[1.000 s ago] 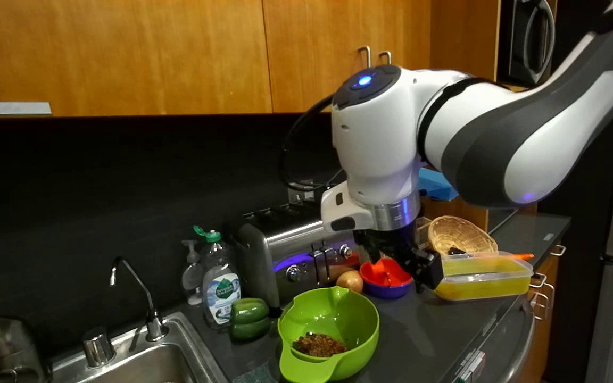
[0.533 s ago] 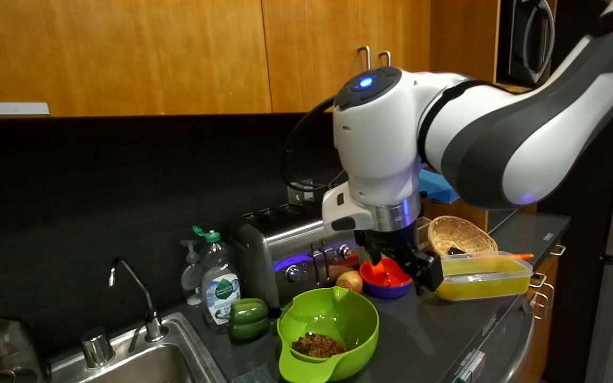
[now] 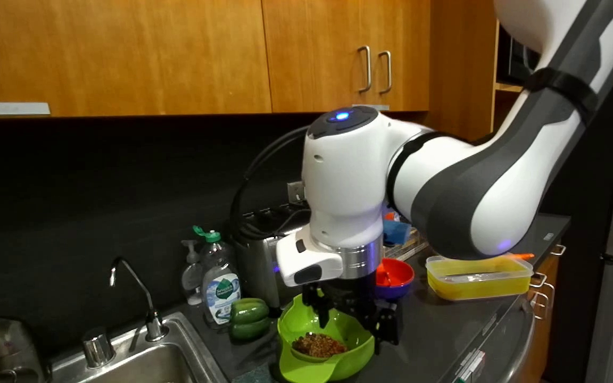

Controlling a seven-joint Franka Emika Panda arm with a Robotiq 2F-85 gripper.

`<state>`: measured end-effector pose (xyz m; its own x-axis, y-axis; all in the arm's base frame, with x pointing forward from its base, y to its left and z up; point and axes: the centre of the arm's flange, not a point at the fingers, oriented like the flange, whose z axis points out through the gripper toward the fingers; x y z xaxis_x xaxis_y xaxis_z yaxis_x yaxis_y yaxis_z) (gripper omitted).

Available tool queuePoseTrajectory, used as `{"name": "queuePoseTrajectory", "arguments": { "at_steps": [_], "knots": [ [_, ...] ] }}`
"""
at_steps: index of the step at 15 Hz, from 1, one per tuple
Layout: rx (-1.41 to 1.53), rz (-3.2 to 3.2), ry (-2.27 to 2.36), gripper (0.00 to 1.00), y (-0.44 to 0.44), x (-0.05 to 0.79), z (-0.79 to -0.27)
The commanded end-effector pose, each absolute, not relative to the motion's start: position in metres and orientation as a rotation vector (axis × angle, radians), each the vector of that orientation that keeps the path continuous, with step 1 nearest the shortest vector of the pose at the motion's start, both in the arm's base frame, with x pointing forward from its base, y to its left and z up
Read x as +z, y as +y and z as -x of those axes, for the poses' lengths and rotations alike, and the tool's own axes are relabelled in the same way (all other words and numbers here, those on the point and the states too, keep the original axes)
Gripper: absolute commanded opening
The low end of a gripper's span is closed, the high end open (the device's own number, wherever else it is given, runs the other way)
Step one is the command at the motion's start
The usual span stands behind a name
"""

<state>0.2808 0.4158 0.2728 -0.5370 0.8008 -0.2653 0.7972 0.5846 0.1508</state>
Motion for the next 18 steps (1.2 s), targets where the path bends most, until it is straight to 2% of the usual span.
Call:
{"name": "queuePoseTrajectory", "arguments": {
  "at_steps": [1, 9, 18],
  "knots": [
    [0.068, -1.091, 2.689, 1.0, 0.463, 0.277, -0.294],
    [0.337, -0.732, 2.972, 1.0, 0.531, 0.287, -0.314],
    [0.251, -0.451, 2.841, 1.0, 0.573, 0.289, -0.32]
  ]
}}
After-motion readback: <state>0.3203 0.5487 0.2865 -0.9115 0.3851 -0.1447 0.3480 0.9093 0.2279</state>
